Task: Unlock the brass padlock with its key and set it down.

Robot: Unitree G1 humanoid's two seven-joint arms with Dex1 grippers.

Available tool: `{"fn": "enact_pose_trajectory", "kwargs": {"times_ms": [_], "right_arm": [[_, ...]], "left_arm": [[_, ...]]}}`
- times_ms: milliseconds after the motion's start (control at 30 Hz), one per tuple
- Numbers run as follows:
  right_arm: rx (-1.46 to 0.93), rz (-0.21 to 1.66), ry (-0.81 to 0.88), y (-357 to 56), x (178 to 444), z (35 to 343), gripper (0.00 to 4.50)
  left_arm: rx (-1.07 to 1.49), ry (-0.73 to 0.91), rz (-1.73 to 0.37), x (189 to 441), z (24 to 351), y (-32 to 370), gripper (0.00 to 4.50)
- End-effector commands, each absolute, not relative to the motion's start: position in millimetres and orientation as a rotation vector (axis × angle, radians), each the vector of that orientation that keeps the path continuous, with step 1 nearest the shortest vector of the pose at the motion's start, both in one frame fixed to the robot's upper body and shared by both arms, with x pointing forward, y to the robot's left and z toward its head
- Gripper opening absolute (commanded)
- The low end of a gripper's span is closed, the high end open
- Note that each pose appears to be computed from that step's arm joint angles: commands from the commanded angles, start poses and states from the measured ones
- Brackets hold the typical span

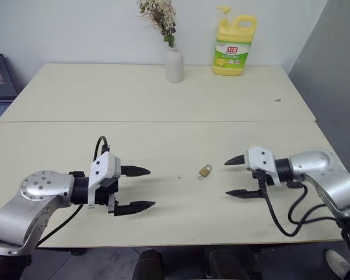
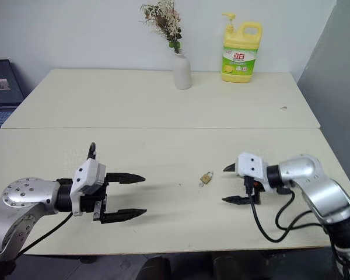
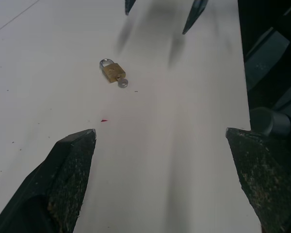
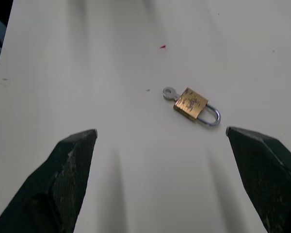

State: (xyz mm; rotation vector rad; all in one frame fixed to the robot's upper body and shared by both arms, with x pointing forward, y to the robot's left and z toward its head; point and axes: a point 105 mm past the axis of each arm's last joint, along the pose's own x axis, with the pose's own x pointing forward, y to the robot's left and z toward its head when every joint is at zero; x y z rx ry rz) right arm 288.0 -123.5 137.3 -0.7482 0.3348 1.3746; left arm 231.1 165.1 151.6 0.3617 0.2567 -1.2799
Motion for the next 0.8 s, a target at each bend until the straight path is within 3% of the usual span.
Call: {"fn": "enact_pose_trajectory", "kwargs": {"times_ms": [33, 200, 367, 800], "right_arm": [[-0.831, 1.448, 0.329, -116.2, 293.6, 139.7, 4.47], [-1.064, 1.537, 0.327, -92.5, 330.6, 140.0, 4.47], [-1.174, 1.605, 0.351, -73.6, 349.6, 135.0, 4.47], [-1.335, 1.737, 0.376, -65.2, 349.5, 121.0, 4.47]], "left_arm": [[0.391, 0.223, -1.308, 230.8, 158.1, 160.4, 4.5], [0.404, 0.202, -1.319, 236.1, 158.7, 155.3, 4.5], [0.409, 0.206, -1.333, 234.2, 156.0, 154.1, 4.5], [0.424, 0.205, -1.332, 232.8, 153.9, 154.6, 4.5]]}}
